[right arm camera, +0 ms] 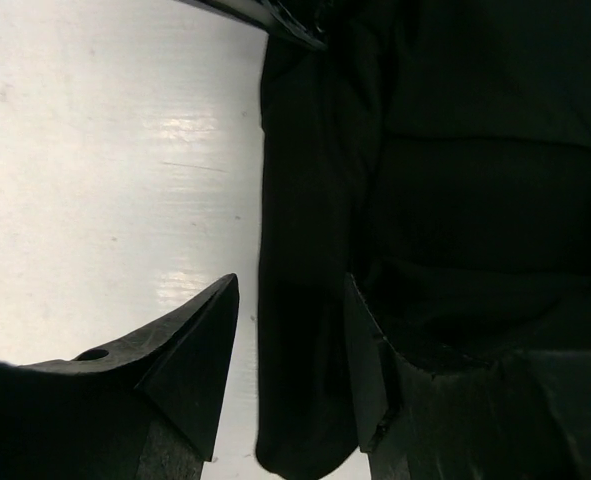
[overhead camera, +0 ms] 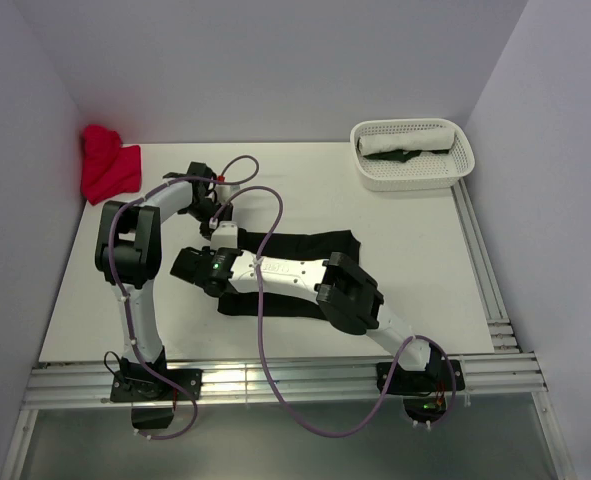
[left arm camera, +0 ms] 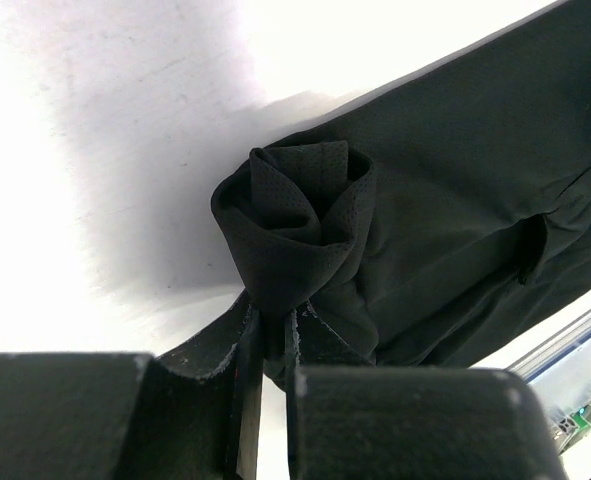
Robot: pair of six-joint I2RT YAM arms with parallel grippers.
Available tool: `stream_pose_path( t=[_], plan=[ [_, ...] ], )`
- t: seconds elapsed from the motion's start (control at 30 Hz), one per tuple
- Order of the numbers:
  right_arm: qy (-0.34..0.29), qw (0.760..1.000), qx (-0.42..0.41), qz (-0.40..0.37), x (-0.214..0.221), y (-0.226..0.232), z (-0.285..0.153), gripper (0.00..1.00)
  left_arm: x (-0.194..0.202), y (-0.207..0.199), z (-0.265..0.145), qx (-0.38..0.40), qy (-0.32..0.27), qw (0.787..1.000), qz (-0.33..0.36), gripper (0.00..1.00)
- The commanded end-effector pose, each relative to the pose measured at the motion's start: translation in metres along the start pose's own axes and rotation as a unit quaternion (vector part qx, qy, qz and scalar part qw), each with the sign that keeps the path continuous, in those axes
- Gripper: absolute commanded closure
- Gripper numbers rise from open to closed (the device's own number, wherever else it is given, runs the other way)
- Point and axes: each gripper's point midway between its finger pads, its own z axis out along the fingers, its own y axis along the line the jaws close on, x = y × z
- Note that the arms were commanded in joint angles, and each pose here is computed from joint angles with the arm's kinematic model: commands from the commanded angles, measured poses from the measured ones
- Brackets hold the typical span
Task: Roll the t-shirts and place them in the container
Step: Roll the tshirt
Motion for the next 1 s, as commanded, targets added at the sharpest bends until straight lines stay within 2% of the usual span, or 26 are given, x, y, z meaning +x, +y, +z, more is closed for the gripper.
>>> stream_pose_path(
  t=[0.0, 0.27, 0.4, 0.5, 0.67, 0.77, 0.83, 0.87, 0.9, 0.97],
  plan=[
    [-0.005, 1.000, 0.015, -0.007, 0.004, -0.009, 0.007, 0.47, -0.007, 0.003, -0.005, -0.019, -0.003, 1.000, 0.018, 0.92],
    [0.011, 1.000, 0.014, -0.007, 0.023, -0.016, 0.018, 0.49, -0.010, 0.002, -0.004, -0.019, 0.000, 1.000, 0.019, 0.91],
    [0.020, 0.999, 0.026, -0.008, 0.030, -0.021, 0.020, 0.62, -0.010, 0.002, -0.004, -0.021, 0.004, 1.000, 0.020, 0.88],
    [0.025, 0.999, 0.021, 0.002, 0.034, -0.023, 0.019, 0.65, -0.012, 0.003, -0.004, -0.023, 0.002, 0.999, 0.023, 0.86],
    [0.041, 0.998, -0.031, 0.036, 0.038, -0.012, 0.014, 0.70, -0.014, 0.003, -0.004, -0.021, 0.004, 0.999, 0.026, 0.80],
    [0.052, 0.994, -0.069, 0.066, 0.038, -0.006, 0.013, 0.78, -0.018, -0.002, -0.010, -0.013, -0.001, 0.999, 0.033, 0.74],
    [0.064, 0.992, -0.077, 0.082, 0.044, -0.015, 0.020, 0.85, -0.024, -0.006, -0.017, -0.008, -0.009, 0.999, 0.039, 0.66],
    [0.056, 0.986, -0.111, 0.108, 0.033, -0.003, 0.015, 0.86, -0.026, -0.012, -0.021, 0.006, -0.012, 0.999, 0.044, 0.62],
    [0.074, 0.984, -0.115, 0.111, 0.046, -0.012, 0.019, 0.87, -0.029, -0.015, -0.026, 0.013, -0.015, 0.999, 0.045, 0.53],
    [0.066, 0.973, -0.157, 0.156, 0.030, -0.003, 0.015, 0.89, -0.034, -0.023, -0.038, 0.037, -0.028, 0.998, 0.053, 0.42]
  ],
)
